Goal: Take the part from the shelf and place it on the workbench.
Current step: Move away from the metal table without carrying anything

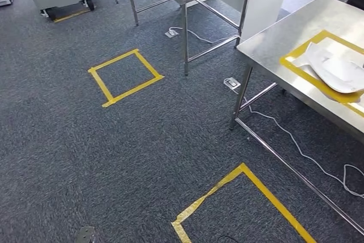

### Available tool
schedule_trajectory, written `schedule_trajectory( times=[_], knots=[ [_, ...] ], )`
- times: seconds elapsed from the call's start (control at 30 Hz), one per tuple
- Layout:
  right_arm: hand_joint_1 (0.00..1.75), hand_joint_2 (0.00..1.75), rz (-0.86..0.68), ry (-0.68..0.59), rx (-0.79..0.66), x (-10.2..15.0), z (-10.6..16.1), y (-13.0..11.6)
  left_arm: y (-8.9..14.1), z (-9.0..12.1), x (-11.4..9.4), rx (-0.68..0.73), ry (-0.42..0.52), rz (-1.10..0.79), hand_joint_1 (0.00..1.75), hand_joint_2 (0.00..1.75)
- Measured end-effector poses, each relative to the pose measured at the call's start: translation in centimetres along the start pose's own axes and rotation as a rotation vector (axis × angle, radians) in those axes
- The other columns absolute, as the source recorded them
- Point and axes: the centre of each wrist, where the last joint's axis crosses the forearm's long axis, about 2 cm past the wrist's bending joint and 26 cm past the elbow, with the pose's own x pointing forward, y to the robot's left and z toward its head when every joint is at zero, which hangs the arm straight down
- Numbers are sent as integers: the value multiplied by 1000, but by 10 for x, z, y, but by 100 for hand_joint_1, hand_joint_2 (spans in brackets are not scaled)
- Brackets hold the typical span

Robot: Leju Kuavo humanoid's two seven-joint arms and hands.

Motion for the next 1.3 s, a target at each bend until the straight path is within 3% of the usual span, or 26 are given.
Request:
schedule_trajectory(
  times=[0.53, 0.67, 1.2, 1.3],
  knots=[
    [0, 0, 29, 43, -36, -23, 8, -3, 8, -1, -6, -17, 23, -49, 0, 0],
    [0, 0, 32, 41, -44, -22, 9, -6, 9, -1, -8, -16, 23, -62, 0, 175],
    [0, 0, 30, 52, -59, -27, 11, -11, 10, -1, -11, -26, 20, -111, 0, 175],
    [0, 0, 31, 54, -64, -28, 12, -11, 11, -2, -9, -22, 15, -118, 0, 44]
  ],
)
